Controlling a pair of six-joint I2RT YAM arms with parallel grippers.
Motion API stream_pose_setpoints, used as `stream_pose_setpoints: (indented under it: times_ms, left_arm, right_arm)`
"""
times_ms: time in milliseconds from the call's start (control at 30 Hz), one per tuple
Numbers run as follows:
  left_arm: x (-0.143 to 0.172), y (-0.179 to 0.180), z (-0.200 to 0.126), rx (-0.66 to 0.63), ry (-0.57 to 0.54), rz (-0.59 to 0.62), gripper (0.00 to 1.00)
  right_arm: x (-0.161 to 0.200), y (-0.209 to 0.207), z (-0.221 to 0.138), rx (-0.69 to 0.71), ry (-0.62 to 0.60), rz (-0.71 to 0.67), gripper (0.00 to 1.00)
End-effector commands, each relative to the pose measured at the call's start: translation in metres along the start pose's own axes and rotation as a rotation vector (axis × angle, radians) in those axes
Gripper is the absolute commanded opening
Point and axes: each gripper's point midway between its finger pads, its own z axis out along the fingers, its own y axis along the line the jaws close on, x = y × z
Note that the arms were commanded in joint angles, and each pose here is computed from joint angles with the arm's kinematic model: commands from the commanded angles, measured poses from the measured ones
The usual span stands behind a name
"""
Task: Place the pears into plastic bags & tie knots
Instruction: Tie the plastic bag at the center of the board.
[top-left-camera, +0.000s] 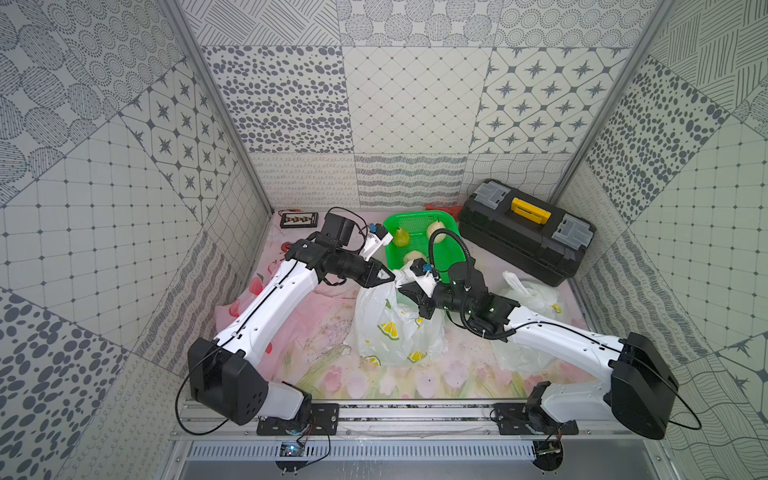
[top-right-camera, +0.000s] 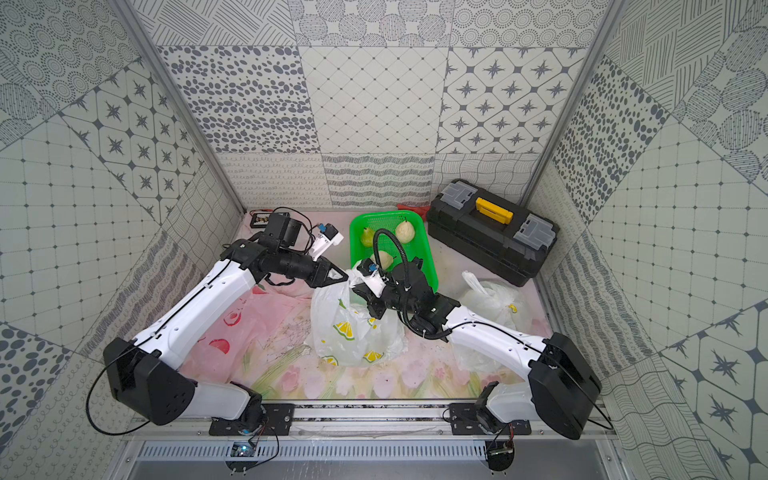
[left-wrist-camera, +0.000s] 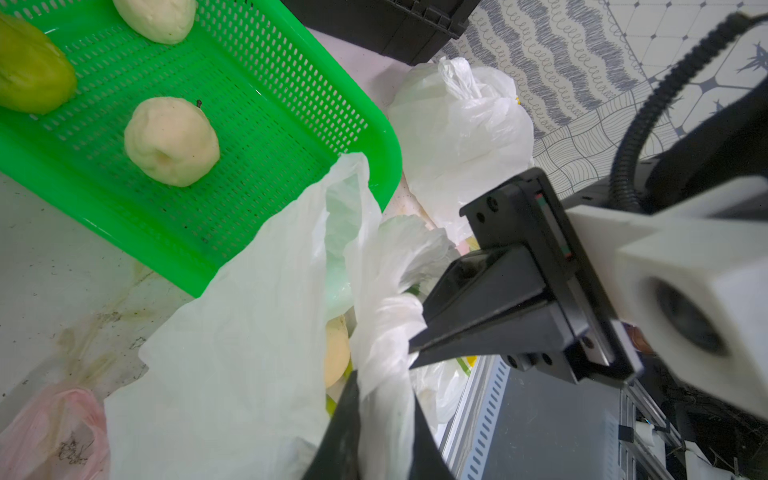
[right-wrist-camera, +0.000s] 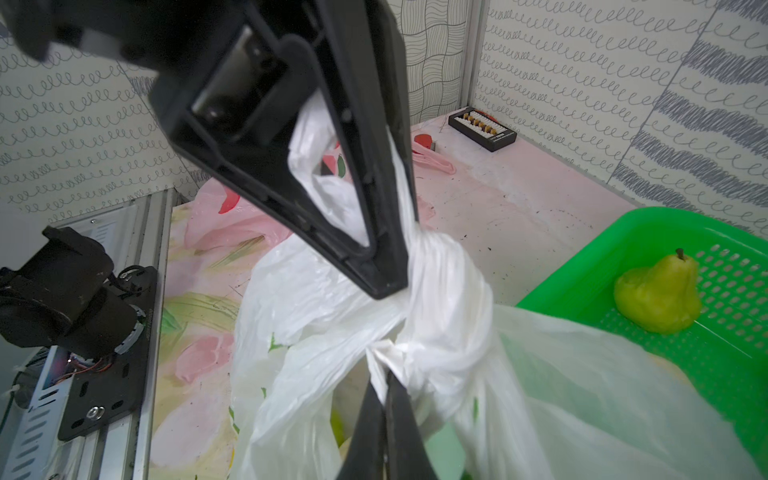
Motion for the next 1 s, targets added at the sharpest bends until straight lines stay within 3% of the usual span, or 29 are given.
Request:
stream_pose_setpoints:
  times_ms: [0, 133, 500, 667, 767, 867, 967]
  left_arm:
    - [0.003, -0.013, -0.002, 0.076, -0.002, 0.004, 0.25]
    - [0.003, -0.009, 0.006, 0.097, 0.013, -0.032, 0.39]
    - [-0.005, 0.001, 0.015, 0.084, 0.018, -0.061, 0.38]
    - [-0.005, 0.004, 0.017, 0.077, 0.025, -0.07, 0.27]
    - [-0.005, 0.006, 0.018, 0.073, 0.029, -0.074, 0.13]
    - [-0.007, 0.009, 0.017, 0.046, 0.021, -0.052, 0.0]
    - [-0.009, 0.013, 0.013, 0.001, -0.007, -0.016, 0.0]
  right_arm:
    - [-0.016, -0.007, 0.002, 0.032, -0.078, -0.055, 0.0]
    - [-0.018, 0.0, 0.001, -0.007, -0.084, -0.056, 0.0]
    - [-0.009, 0.022, 0.01, -0.092, -0.037, -0.114, 0.0]
    - [-0.003, 0.022, 0.014, -0.09, -0.018, -0.129, 0.0]
    - [-0.002, 0.021, 0.014, -0.084, -0.012, -0.128, 0.01]
    - [-0.002, 0.019, 0.01, -0.068, -0.001, -0.128, 0.13]
    - [-0.004, 0.022, -0.002, -0.085, 0.013, -0.115, 0.32]
